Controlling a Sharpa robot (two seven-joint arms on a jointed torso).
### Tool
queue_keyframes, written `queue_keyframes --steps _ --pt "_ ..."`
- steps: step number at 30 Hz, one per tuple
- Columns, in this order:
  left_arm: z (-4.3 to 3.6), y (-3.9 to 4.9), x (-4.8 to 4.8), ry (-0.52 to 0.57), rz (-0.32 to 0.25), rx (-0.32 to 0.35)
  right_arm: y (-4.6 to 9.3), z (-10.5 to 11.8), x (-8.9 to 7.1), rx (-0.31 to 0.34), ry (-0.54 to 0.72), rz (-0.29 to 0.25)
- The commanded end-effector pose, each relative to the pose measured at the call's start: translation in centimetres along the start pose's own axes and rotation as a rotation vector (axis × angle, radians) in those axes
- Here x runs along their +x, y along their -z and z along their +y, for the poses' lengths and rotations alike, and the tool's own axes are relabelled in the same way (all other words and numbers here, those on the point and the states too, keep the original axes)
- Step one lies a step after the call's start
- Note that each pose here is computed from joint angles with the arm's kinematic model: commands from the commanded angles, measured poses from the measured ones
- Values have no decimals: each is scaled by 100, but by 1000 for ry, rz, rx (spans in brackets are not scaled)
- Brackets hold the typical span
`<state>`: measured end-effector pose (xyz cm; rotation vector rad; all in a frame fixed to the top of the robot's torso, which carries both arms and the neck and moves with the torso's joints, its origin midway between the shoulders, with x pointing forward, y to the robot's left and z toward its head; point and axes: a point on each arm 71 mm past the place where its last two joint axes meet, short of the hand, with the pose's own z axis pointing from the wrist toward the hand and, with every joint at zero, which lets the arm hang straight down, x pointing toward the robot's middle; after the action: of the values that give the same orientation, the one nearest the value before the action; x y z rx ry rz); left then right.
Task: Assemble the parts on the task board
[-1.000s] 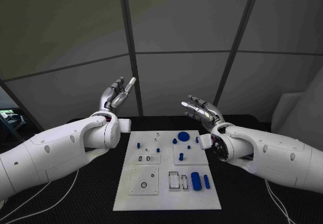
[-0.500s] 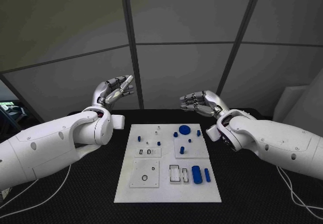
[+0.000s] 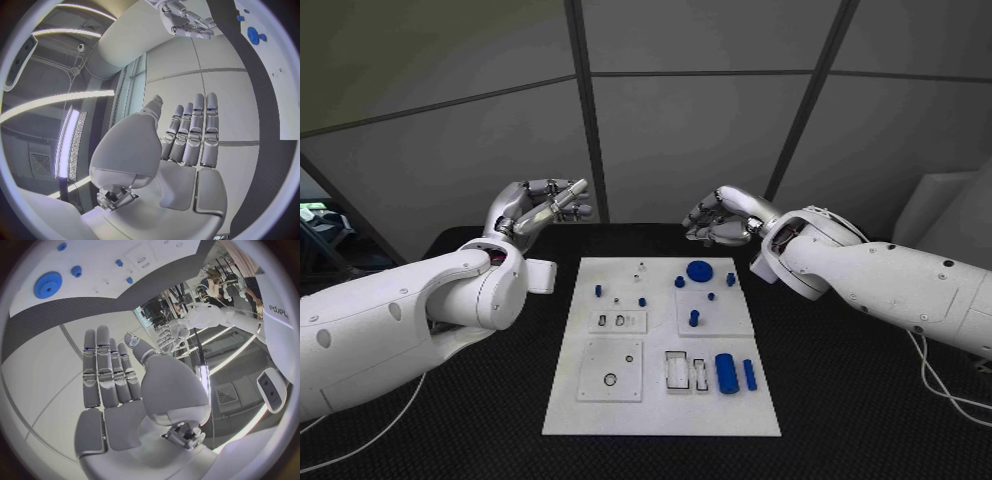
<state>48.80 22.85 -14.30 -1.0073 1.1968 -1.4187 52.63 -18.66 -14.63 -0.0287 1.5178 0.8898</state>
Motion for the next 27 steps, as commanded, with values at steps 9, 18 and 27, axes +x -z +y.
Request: queue_keyframes --steps 9,18,27 --pt "-86 118 146 20 90 2 -91 31 76 69 383 164" --pt "-100 134 165 25 100 4 -132 44 137 82 437 218" --pt "-110 148 182 30 110 4 -206 47 203 82 455 240"
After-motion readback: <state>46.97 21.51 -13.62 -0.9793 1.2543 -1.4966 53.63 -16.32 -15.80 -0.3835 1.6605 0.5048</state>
